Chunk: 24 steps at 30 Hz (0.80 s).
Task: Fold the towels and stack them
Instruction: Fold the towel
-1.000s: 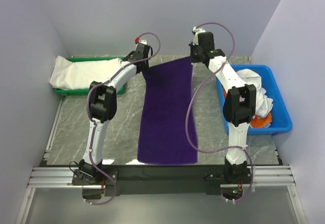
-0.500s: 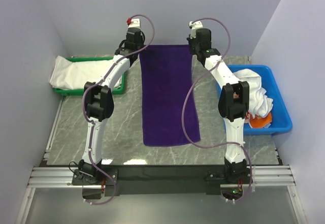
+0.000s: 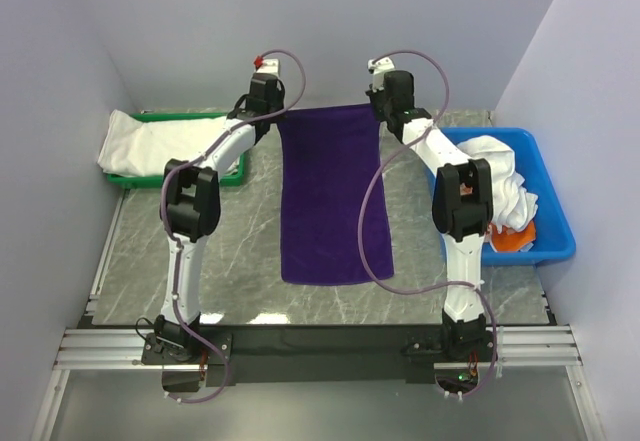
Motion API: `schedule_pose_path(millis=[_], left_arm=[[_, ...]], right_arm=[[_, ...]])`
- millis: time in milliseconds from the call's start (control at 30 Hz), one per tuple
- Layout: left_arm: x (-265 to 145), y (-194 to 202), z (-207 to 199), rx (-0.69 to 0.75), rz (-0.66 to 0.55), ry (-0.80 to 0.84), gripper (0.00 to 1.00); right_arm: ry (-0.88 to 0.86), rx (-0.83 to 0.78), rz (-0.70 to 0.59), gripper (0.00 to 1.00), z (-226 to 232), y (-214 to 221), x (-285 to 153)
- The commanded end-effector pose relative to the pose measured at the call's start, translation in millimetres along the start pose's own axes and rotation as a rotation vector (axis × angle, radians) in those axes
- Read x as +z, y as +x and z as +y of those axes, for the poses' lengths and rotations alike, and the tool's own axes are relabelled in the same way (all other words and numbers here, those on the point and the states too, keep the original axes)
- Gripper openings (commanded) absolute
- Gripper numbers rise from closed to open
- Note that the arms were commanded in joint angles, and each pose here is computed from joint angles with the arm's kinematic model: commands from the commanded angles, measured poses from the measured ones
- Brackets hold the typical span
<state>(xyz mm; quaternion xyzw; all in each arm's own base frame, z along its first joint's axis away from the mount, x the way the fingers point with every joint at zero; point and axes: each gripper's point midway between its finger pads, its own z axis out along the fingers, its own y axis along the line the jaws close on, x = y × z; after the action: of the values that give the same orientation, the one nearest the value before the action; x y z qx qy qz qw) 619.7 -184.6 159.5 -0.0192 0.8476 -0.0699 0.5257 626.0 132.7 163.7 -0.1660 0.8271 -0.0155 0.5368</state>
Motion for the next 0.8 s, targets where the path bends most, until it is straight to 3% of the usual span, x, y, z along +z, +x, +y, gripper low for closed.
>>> schedule_pose_path(millis=[0, 167, 333, 500, 767], left_arm=[[-45.0, -74.4, 14.2, -0.033, -0.152, -0.019, 0.01], [-68.0, -74.4, 10.4, -0.057, -0.137, 0.017, 0.01], [-82.4, -40.5, 5.6, -0.085, -0.033, 0.068, 0.01], [-106.5, 3.5, 2.7, -0.141, 0.104, 0.108, 0.01], [-159.1, 48.3, -7.3, -0.218, 0.226, 0.174, 0.01]], right_arm=[[0.102, -0.016, -0.152, 0.0, -40.3, -71.4, -49.5], [0.026, -0.026, -0.107, 0.0, -26.1, -54.3, -66.8], [-0.028, -0.018, -0.07, 0.0, -14.5, -42.1, -94.7], [-0.1, 0.004, 0.03, 0.0, 4.0, -3.6, -120.9], [-0.177, 0.064, 0.201, 0.0, 37.4, 63.4, -164.1]])
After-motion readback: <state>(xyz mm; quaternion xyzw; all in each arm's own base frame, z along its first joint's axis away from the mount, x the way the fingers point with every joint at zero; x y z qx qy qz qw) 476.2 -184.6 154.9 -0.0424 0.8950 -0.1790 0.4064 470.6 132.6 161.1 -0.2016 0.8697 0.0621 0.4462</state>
